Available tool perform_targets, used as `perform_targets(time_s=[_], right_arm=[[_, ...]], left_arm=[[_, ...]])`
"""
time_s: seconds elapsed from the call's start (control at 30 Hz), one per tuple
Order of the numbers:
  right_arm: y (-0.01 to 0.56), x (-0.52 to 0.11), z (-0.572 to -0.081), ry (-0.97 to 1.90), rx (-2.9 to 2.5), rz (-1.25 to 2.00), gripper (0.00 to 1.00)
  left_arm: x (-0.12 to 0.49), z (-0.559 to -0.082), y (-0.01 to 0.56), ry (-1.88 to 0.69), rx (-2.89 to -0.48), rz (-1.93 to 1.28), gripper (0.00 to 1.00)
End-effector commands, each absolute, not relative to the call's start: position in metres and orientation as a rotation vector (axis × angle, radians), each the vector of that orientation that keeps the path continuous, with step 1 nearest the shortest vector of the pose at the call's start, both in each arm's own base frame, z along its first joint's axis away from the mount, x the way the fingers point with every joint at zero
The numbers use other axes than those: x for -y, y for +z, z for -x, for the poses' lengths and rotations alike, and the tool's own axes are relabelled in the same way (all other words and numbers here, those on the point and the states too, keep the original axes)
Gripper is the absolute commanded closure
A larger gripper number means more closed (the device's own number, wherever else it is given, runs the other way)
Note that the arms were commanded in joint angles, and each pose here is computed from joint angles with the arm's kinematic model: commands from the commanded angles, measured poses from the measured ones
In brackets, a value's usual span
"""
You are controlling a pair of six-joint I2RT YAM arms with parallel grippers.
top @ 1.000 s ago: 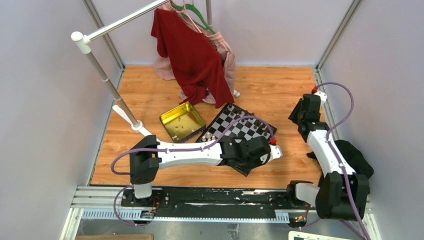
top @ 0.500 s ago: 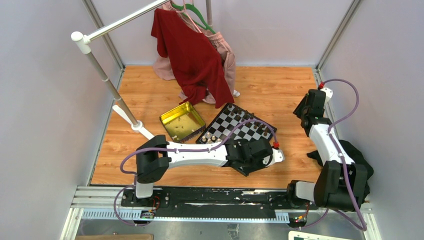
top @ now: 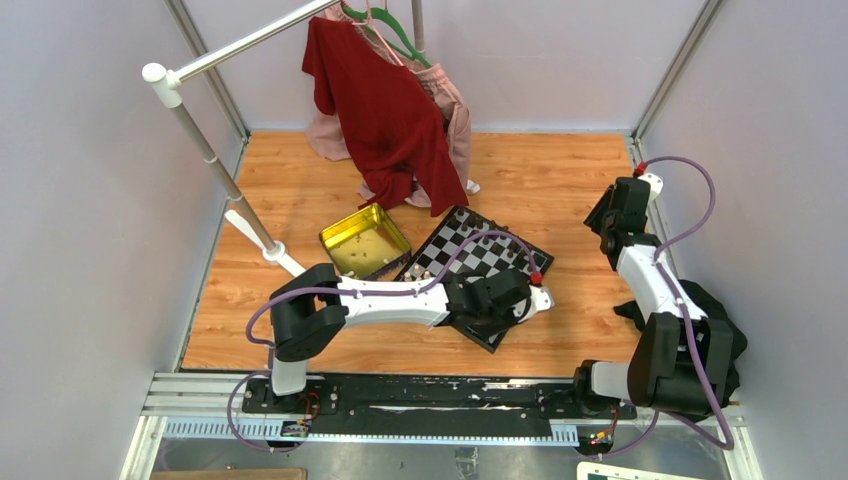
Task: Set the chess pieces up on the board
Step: Place the chess piece on the chessboard.
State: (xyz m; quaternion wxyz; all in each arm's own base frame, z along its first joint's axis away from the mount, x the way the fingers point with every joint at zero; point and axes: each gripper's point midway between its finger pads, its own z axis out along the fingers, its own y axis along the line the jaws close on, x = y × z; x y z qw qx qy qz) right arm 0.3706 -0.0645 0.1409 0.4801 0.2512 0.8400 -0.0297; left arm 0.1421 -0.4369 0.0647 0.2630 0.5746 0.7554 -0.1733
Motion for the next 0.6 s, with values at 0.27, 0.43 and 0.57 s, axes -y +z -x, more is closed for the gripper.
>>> perform_targets(time_s=[0.27, 0.43, 0.57], right_arm=[[0.147, 0.067, -0.384, -0.038, -2.006, -0.622, 0.57], [0.145, 0.067, -0.383, -0.038, -2.009, -0.622, 0.57], [0.146, 0.066, -0.383, -0.035, -2.007, -0.619, 0.57]], left_arm=[[0.444, -0.144, 0.07, -0.551, -2.024, -1.525, 0.93], [0.44, -0.141, 0.066, -0.557, -2.05, -1.517, 0.93], [0.437, -0.14, 0.063, -0.554, -2.058, -1.51, 0.92]])
